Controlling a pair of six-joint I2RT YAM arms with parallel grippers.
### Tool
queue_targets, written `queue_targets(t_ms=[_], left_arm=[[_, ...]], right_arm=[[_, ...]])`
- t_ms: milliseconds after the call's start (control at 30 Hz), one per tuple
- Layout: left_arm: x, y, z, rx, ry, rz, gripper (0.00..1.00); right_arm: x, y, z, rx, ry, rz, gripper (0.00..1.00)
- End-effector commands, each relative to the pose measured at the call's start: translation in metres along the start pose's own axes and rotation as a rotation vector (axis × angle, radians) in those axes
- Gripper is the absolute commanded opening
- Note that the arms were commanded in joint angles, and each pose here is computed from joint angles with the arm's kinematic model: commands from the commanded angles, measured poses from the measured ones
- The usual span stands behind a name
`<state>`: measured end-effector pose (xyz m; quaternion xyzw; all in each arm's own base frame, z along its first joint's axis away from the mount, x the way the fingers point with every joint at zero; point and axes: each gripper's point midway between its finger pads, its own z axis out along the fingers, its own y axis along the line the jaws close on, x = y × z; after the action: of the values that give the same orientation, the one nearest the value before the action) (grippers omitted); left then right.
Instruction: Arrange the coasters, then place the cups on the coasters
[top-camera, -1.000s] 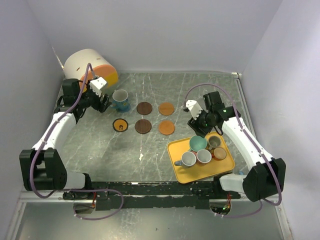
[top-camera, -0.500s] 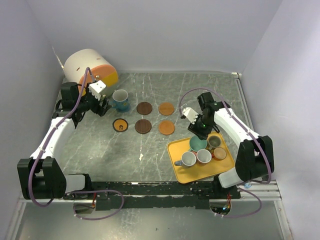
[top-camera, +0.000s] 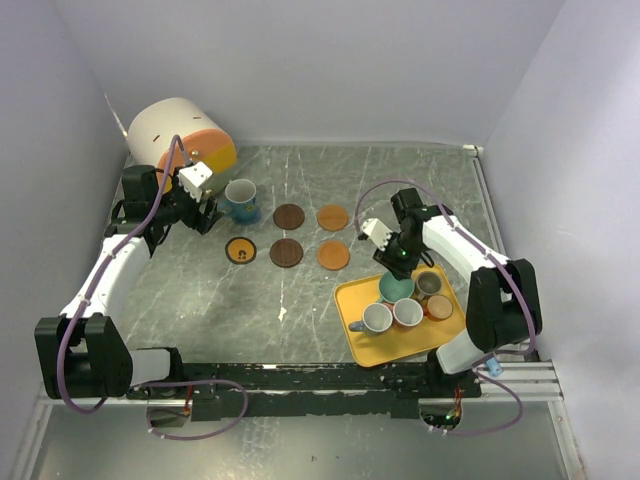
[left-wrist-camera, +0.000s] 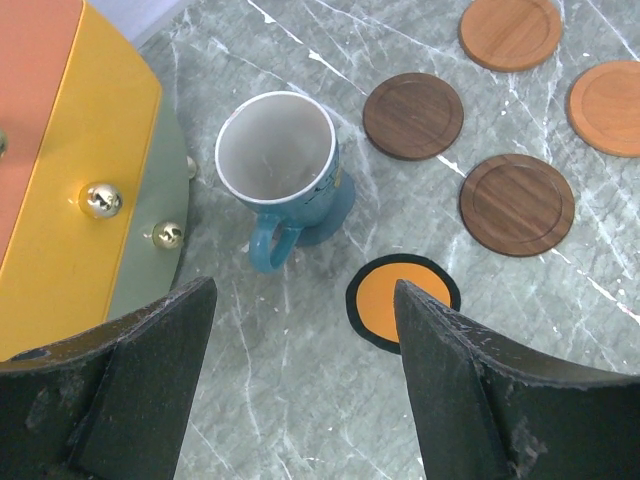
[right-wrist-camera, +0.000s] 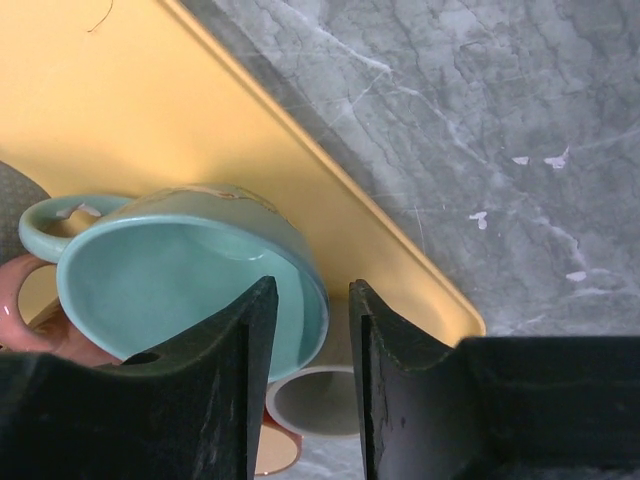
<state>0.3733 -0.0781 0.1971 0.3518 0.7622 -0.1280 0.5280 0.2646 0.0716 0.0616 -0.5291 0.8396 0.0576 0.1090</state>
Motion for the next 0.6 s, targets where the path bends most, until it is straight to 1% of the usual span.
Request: queue_targets(t_ms=[0,567], left_arm=[[-0.0039,-0.0031,-0.0042,0.015,-0.017,0.01,0.83],[-0.0036,-0.0044,-0.0038,0.025,-0.019,0.029,0.84]], right_arm=[[-0.0025,0.0026,0.0085,-0.018,-0.021,0.008,0.34],[-0.0106,0.0034,0.0039,-0.029,-0.051,0.019,0.1]])
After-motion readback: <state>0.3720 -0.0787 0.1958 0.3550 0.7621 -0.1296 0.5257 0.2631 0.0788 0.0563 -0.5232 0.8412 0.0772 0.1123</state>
